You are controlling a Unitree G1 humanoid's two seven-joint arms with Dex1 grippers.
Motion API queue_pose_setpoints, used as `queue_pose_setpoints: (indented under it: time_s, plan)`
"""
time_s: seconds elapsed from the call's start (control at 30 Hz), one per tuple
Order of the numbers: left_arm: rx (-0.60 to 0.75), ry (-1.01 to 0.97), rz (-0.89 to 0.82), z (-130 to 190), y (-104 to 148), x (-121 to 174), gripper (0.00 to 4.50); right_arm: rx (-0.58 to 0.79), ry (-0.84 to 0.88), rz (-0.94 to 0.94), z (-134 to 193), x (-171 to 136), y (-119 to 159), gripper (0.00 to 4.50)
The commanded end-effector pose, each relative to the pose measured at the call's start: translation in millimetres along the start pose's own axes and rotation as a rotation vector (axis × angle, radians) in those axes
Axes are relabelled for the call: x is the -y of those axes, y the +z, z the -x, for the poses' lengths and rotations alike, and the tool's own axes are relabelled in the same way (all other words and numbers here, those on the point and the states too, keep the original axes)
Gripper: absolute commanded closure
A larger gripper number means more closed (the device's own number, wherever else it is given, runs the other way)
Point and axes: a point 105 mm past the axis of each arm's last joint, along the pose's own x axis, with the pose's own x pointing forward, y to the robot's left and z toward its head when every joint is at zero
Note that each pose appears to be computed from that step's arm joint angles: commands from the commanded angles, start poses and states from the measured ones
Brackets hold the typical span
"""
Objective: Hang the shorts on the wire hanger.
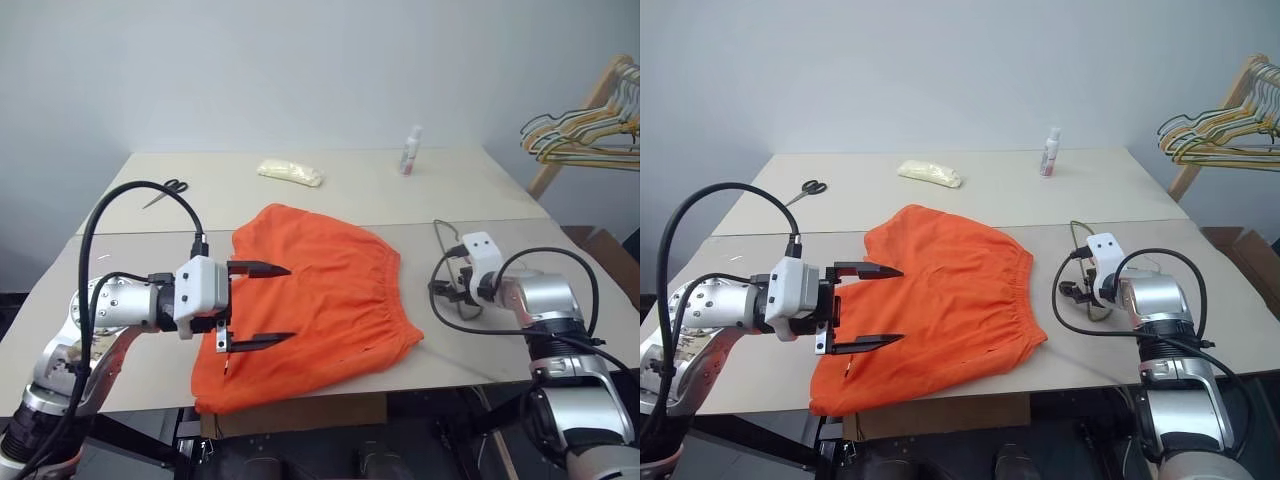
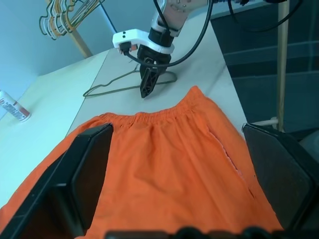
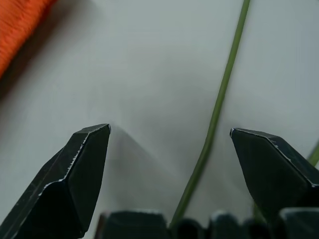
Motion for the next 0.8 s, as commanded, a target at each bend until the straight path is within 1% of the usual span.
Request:
queue_pose_setpoints:
  time_s: [0.03,0.1,0.13,0.17,0.2,0.23,0.27,0.4,0.47,0.5,0.6,0.67,0.7,0.77,0.8]
  plan:
    - [0.023,-0.007,-0.028,0.9,8.5,0.6,0.0,-0.016,0.001,-0.011,-0.6,-0.2,2.5,0.2]
    - [0.022,-0.01,-0.029,0.6,7.9,0.9,0.0,-0.041,-0.007,-0.015,-3.2,0.2,-3.2,0.64]
    - [0.021,-0.012,-0.03,0.1,7.6,1.3,0.0,-0.052,-0.012,-0.019,-4.2,0.6,-6.2,0.93]
    - [0.021,-0.014,-0.029,-0.3,7.5,1.7,0.0,-0.058,-0.019,-0.031,-4.9,1.5,-8.1,1.36]
    - [0.021,-0.017,-0.028,-0.5,7.5,2.2,0.0,-0.064,-0.025,-0.036,-5.4,2.3,-9.8,1.66]
    - [0.021,-0.018,-0.029,-0.8,7.5,2.5,0.0,-0.068,-0.026,-0.038,-5.8,2.7,-10.9,2.07]
    - [0.02,-0.019,-0.03,-1.0,7.6,2.8,0.0,-0.07,-0.028,-0.04,-6.1,3.1,-11.8,2.35]
    - [0.015,-0.019,-0.037,-2.0,6.7,2.4,0.0,-0.08,-0.038,-0.038,-7.7,3.9,-14.0,3.83]
    - [0.014,-0.016,-0.041,-2.9,6.2,1.8,0.0,-0.08,-0.038,-0.044,-8.3,3.1,-14.8,4.39]
    - [0.015,-0.011,-0.043,-3.2,5.8,0.9,0.0,-0.079,-0.046,-0.034,-8.3,3.4,-14.7,4.46]
    - [0.003,0.051,-0.037,-5.4,0.4,-8.9,0.0,-0.041,-0.093,-0.015,-7.0,7.0,-7.8,4.46]
    - [-0.02,0.124,-0.036,-8.1,-6.3,-20.4,0.0,0.015,-0.151,0.012,-3.6,12.1,3.1,4.46]
    - [-0.016,0.172,-0.007,-9.6,-8.4,-27.7,0.0,0.046,-0.162,0.024,-0.8,12.4,9.8,4.46]
    - [0.045,0.308,0.113,-14.3,-8.7,-48.9,0.0,0.187,-0.201,0.049,11.6,12.0,35.7,4.46]
    - [0.098,0.363,0.189,-17.8,-6.9,-57.7,0.0,0.262,-0.204,0.056,20.0,9.0,49.3,4.46]
